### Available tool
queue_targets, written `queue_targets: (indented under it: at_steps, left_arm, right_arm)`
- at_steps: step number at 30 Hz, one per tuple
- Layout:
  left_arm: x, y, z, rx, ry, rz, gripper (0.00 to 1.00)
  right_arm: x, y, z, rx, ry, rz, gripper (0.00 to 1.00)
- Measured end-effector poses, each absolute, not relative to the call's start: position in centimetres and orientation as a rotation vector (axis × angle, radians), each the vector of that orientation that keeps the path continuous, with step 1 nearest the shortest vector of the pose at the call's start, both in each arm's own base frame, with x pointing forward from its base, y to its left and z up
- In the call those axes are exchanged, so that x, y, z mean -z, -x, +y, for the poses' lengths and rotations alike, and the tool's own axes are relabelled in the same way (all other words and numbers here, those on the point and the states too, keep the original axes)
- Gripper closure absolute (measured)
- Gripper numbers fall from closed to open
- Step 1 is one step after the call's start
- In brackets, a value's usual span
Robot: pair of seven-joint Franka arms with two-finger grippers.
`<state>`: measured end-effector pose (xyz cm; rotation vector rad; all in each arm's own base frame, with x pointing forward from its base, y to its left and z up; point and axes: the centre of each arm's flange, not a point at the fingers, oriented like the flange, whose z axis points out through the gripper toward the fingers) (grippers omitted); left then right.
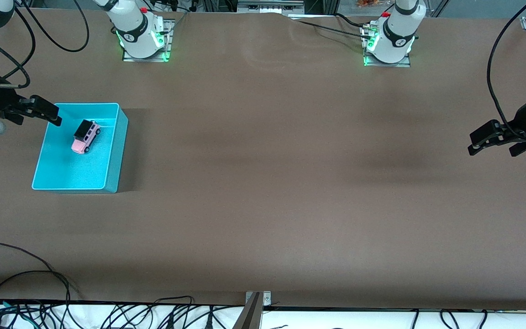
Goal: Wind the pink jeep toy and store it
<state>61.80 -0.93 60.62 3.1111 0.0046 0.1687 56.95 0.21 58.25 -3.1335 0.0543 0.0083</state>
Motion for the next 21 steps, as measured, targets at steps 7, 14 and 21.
queue_targets:
  at_steps: [7, 14, 21]
  left_arm:
    - [-60.8, -61.8, -1.3, -0.173, -3.110, -0.005, 0.00]
    - [-61.2, -61.5, -4.0, -0.182, -3.099, -0.078, 0.00]
    - [-61.9, -61.1, -4.0, -0.201, -3.098, -0.078, 0.00]
  right_arm:
    - [-58.3, -57.0, 0.1, -0.008, 3.133, 0.057, 0.00]
    - [-58.3, -57.0, -0.4, -0.008, 3.133, 0.071, 0.00]
    - [-58.3, -57.0, -0.5, -0.008, 3.133, 0.073, 0.00]
